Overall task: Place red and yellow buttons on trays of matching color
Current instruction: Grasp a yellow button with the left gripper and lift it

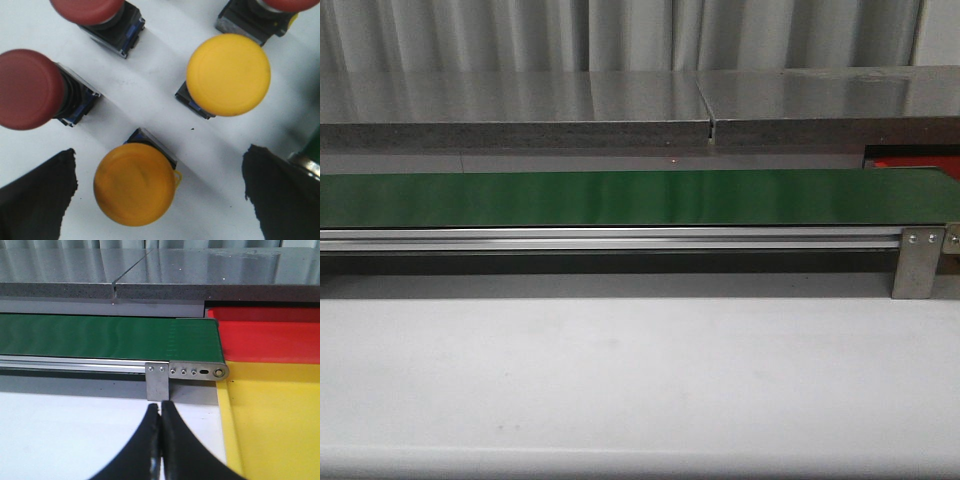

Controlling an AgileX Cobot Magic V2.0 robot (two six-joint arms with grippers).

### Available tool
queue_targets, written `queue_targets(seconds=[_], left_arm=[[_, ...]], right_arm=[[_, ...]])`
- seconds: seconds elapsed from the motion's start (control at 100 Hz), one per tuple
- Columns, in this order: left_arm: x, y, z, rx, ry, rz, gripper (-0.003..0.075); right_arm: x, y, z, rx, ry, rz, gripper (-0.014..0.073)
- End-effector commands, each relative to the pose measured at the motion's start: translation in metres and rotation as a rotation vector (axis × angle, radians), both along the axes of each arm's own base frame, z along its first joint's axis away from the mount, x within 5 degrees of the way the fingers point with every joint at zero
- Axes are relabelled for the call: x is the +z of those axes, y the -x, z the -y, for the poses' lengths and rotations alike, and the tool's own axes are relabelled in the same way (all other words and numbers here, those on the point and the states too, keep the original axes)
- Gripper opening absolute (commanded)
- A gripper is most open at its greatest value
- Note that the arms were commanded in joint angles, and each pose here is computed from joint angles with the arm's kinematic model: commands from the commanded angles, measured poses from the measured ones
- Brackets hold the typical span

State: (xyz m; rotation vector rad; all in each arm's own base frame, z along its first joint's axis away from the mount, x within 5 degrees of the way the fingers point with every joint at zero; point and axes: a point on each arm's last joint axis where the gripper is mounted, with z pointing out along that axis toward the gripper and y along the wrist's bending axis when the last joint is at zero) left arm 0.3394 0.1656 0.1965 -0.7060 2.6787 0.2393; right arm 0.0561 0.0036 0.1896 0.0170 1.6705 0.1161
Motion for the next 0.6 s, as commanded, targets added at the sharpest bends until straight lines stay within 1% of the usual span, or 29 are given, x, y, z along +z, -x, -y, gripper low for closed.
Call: queue_targets(seconds=[0.0,0.13,0.33,0.59], left_arm=[[0.026,-0.004,-0.003,0.010,-0.037,0.104,0.0642],[0.023,-0.004,-0.004,0.014,-0.034,0.102,0.0642],[0.023,0.002,-0.016,0.049,-0.033,0.102,0.0642],[0.023,0.002,-0.016,0.046,-0.034,0.096,0.0640]], right_arm=[[0.015,0.002,0.000,0.002,0.009,0.119,-0.0118],[0.015,0.002,0.000,0.002,0.009,0.119,-0.0118],[0.015,0.002,0.000,0.002,0.009,0.119,-0.0118],[0.015,0.002,0.000,0.002,0.009,0.119,-0.0118]])
